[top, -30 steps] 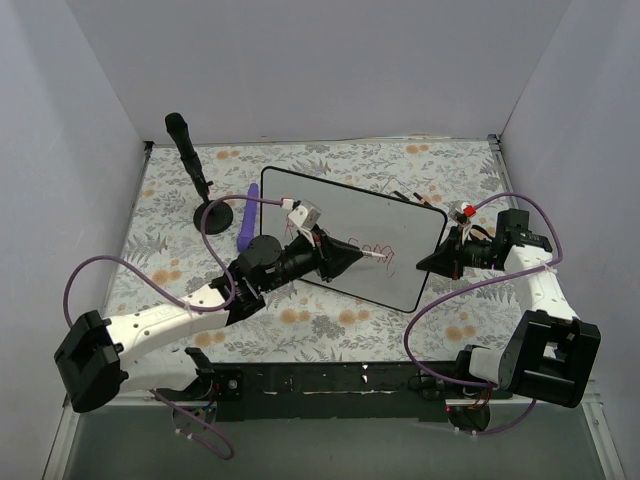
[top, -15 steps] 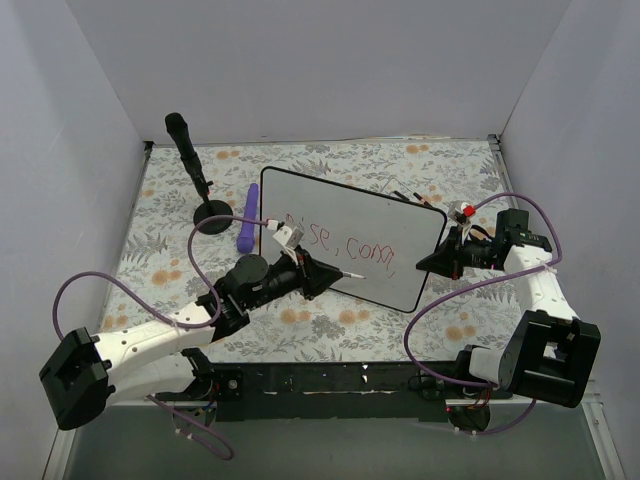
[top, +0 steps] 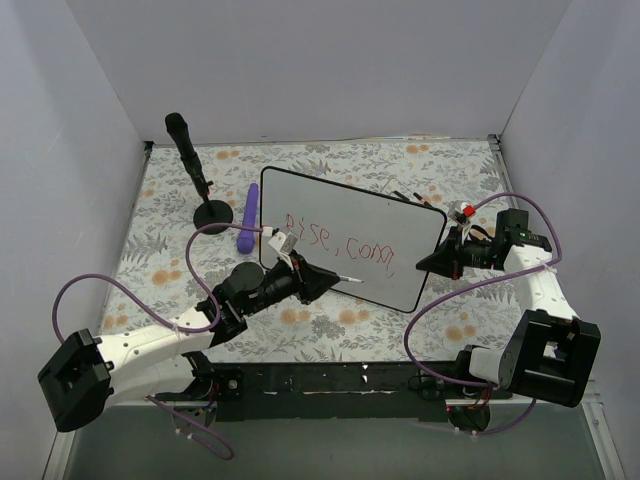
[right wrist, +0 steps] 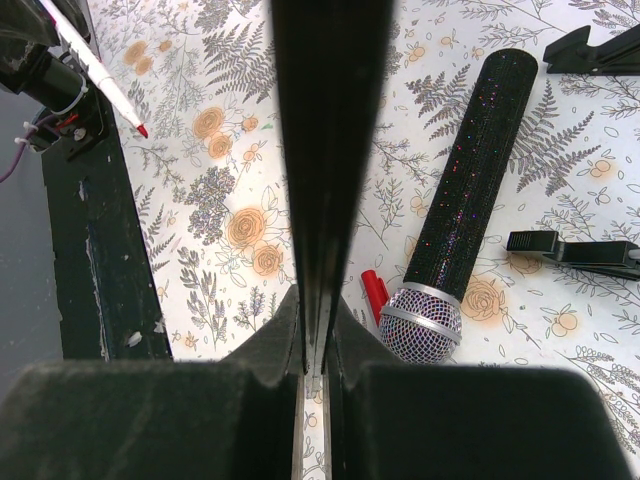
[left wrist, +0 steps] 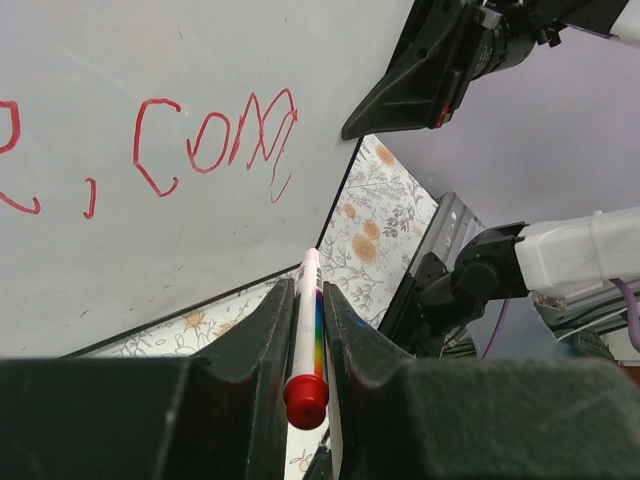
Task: Write a sentence on the whiteboard
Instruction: Write with the whiteboard marker without the cap on the whiteboard.
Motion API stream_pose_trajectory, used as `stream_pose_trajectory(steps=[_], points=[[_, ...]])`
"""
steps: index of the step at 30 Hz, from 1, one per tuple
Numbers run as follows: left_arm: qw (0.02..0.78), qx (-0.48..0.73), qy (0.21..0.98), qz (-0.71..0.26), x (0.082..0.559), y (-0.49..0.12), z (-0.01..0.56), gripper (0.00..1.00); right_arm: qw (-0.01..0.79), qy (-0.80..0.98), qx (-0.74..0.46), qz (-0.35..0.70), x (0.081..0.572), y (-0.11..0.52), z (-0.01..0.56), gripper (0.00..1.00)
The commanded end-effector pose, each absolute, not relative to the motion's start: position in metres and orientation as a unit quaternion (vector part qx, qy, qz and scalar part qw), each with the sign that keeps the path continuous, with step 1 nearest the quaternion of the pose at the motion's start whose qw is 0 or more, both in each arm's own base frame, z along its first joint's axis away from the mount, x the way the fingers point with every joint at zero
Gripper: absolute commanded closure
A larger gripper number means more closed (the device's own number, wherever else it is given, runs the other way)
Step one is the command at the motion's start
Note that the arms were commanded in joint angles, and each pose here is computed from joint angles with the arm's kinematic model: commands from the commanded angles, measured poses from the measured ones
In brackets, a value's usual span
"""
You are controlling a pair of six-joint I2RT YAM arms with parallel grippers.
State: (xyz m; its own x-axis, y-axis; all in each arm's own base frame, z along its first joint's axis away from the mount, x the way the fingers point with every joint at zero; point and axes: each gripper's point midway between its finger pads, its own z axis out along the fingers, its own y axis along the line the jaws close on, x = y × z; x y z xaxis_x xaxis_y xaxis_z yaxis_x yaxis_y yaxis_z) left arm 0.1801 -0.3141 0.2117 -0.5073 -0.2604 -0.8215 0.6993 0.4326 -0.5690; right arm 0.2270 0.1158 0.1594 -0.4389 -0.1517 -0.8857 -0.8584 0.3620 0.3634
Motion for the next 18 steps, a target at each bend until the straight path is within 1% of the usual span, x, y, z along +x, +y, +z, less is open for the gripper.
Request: stream_pose_trajectory(steps=[1, 13, 18], points=[[0.487, 0.144, 0.683, -0.525, 0.184, -0.315, 0.228, 1.00, 0.401, 0.725, -0.371, 0.419, 0.231, 0.113, 0.155, 0.99], [0.476, 0.167, 0.697, -0.510, 0.187, -0.330, 0.224, 1.00, 0.401, 0.725, -0.371, 0.419, 0.232, 0.113, 0.155, 0.99], [0.488, 0.169, 0.696, -0.499, 0.189, -0.330, 0.228, 1.00, 0.399, 0.726, -0.370, 0.420, 0.231, 0.114, 0.154, 0.99]])
